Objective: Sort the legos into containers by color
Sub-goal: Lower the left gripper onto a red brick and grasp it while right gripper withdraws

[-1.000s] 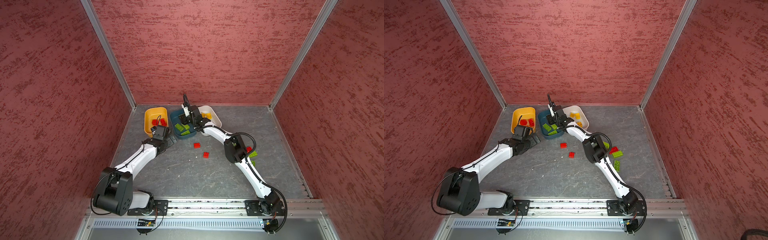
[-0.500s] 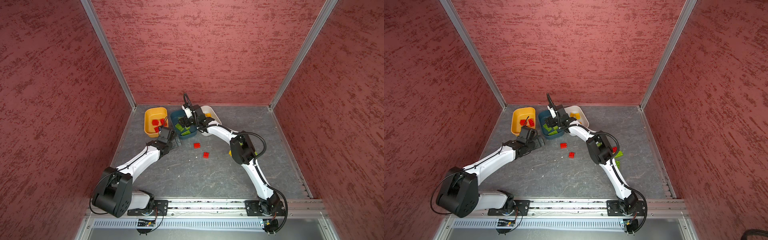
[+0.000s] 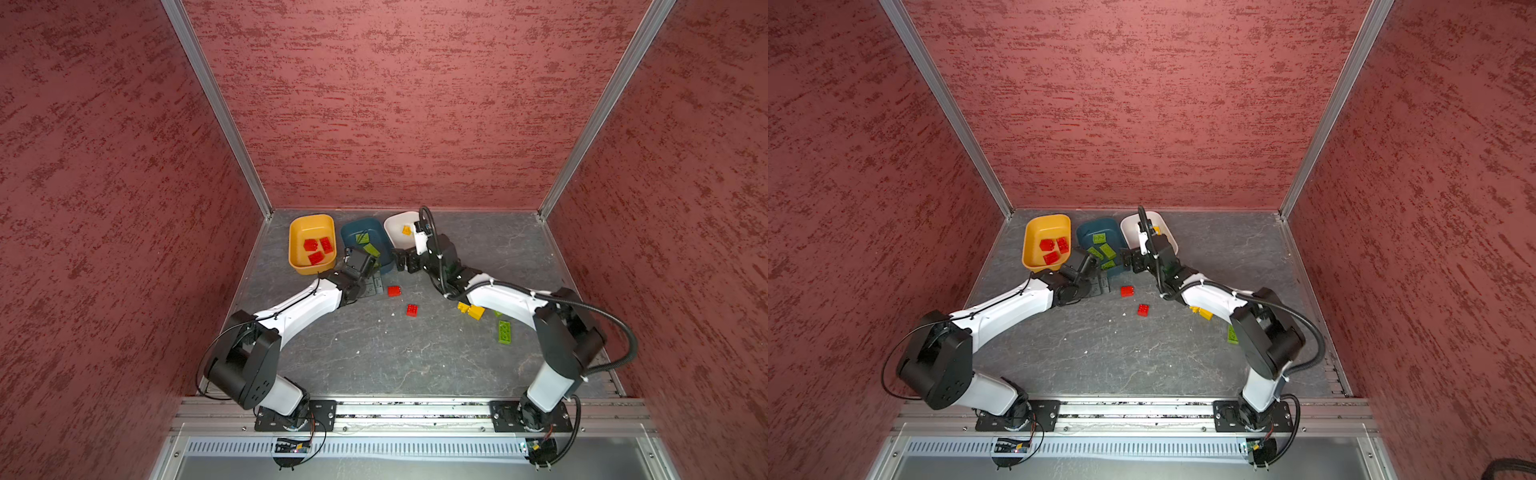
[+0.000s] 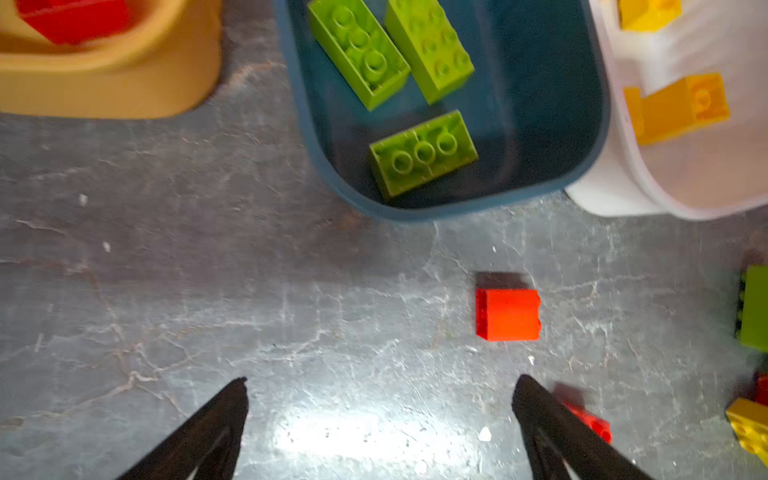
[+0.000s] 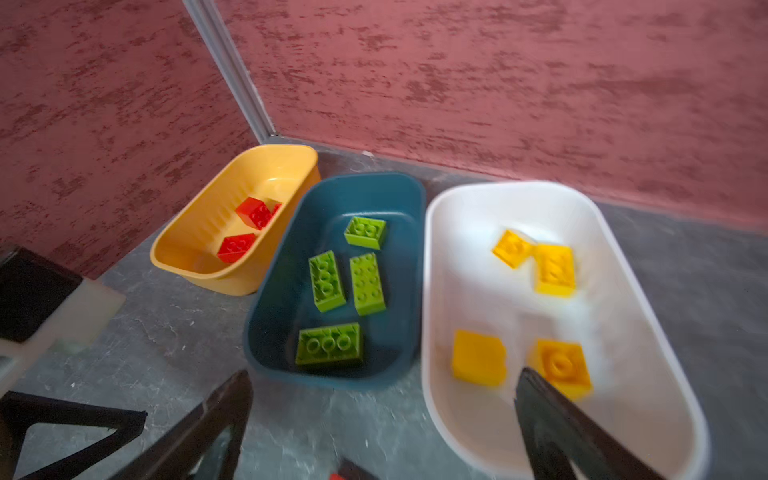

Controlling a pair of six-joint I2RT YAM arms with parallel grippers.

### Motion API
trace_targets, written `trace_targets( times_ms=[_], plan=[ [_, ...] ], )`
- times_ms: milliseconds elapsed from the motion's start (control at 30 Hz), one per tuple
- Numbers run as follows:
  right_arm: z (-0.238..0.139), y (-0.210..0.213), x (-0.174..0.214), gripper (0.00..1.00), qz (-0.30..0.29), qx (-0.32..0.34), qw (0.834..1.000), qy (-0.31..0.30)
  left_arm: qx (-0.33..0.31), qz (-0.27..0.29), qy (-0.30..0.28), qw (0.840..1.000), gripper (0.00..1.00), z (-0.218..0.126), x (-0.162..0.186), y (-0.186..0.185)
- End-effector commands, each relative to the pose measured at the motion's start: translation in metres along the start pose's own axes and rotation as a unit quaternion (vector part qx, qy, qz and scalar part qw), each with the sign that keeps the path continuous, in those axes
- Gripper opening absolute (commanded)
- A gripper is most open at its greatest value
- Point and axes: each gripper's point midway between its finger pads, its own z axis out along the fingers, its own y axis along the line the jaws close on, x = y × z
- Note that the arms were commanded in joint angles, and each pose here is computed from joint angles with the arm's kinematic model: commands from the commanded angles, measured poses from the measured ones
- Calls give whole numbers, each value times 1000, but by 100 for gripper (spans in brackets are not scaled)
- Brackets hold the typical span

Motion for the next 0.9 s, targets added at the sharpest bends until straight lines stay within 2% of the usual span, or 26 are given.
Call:
trace_targets(
  times_ms=[0, 133, 300, 467, 867],
  plan=[
    [-33, -37, -15, 99, 61, 82, 992, -79, -18, 23, 24, 999, 99, 6, 11, -12],
    [-59, -55, 13, 99, 81, 113, 989, -56, -43, 60, 38, 997, 99, 20, 13, -34],
    [-86, -81, 26, 99, 122, 173, 976, -59, -62, 85, 40, 994, 99, 39, 15, -56],
    [-101, -104, 44, 99, 135, 231, 962, -46, -62, 87, 57, 993, 92, 60, 18, -69],
    [-96, -104, 54, 99, 136, 237, 962, -18, -49, 79, 91, 992, 66, 87, 36, -80]
  ],
)
